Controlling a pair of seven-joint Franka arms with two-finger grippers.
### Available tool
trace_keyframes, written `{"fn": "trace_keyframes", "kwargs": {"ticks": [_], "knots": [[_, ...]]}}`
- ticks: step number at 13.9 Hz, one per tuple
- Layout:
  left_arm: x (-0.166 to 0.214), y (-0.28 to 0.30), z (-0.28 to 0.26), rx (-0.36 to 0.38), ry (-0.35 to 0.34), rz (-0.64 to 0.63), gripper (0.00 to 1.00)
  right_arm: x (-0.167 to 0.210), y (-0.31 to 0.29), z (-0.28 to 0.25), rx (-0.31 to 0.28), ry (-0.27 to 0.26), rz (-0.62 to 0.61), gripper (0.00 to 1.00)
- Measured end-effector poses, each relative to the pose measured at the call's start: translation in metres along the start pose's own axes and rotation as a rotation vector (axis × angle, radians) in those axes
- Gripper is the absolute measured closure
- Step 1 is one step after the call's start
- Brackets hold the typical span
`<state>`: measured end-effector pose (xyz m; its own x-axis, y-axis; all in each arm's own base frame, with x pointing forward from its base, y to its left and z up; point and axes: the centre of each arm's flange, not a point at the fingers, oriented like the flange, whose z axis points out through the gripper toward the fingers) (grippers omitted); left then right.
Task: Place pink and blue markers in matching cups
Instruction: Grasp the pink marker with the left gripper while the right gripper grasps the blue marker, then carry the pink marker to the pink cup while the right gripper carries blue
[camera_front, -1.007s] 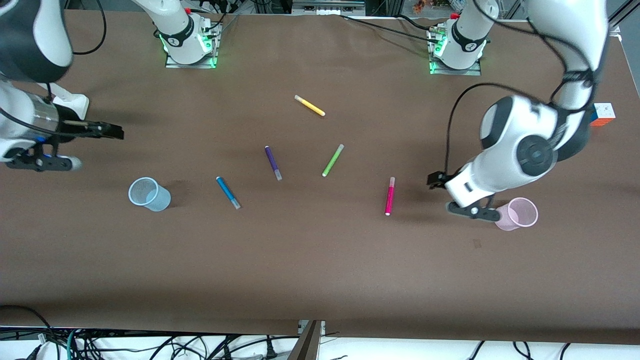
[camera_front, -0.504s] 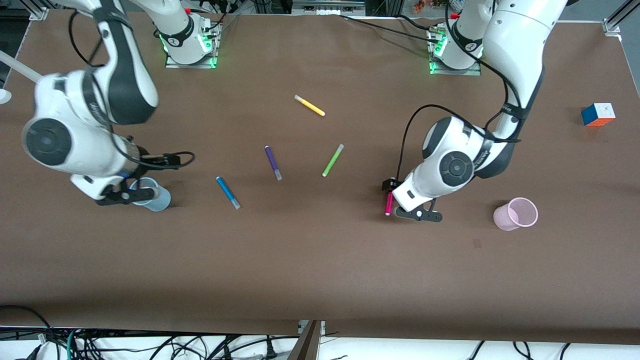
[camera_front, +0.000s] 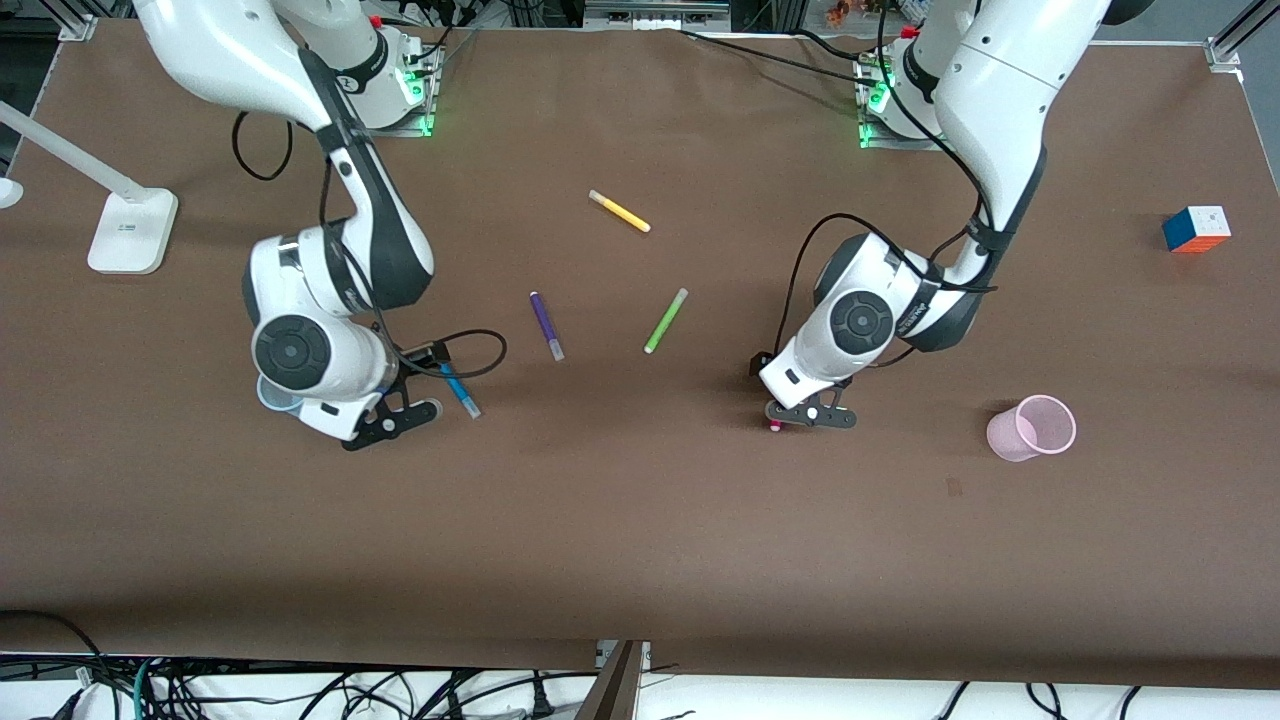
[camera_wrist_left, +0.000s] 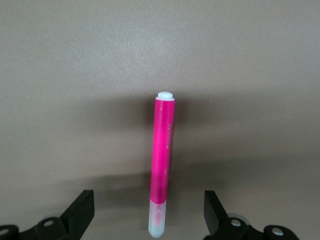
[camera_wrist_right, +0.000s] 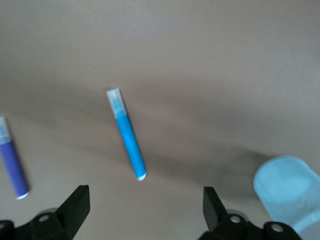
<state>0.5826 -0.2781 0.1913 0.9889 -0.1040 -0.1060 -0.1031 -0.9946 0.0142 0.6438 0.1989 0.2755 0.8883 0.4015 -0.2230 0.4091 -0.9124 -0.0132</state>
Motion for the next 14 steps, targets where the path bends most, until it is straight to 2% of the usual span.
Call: {"fn": "trace_keyframes", "kwargs": {"ticks": [1,4,7,8,10,14], "knots": [[-0.001,0.003,0.003,0.012,0.001,-0.001,0.13,0.005,-0.001,0.011,-0.002,0.009,-0.011,0.00],[-0.002,0.004,0.010,0.026,0.008,0.000,0.48,0.019,-0.015,0.034,-0.001,0.045,-0.044,0.00],[-0.003,0.008,0.017,0.049,0.017,0.003,0.78,0.027,-0.034,0.052,-0.007,0.066,-0.072,0.00],[-0.003,0.009,0.017,0.054,0.020,0.001,0.83,0.029,-0.038,0.057,-0.008,0.069,-0.078,0.00],[0.000,0.005,0.009,0.061,0.020,-0.005,0.83,0.032,-0.042,0.069,-0.011,0.077,-0.084,0.00],[0.008,-0.054,-0.075,0.123,-0.077,0.063,0.83,0.032,-0.042,0.085,-0.015,0.106,-0.084,0.00]]}}
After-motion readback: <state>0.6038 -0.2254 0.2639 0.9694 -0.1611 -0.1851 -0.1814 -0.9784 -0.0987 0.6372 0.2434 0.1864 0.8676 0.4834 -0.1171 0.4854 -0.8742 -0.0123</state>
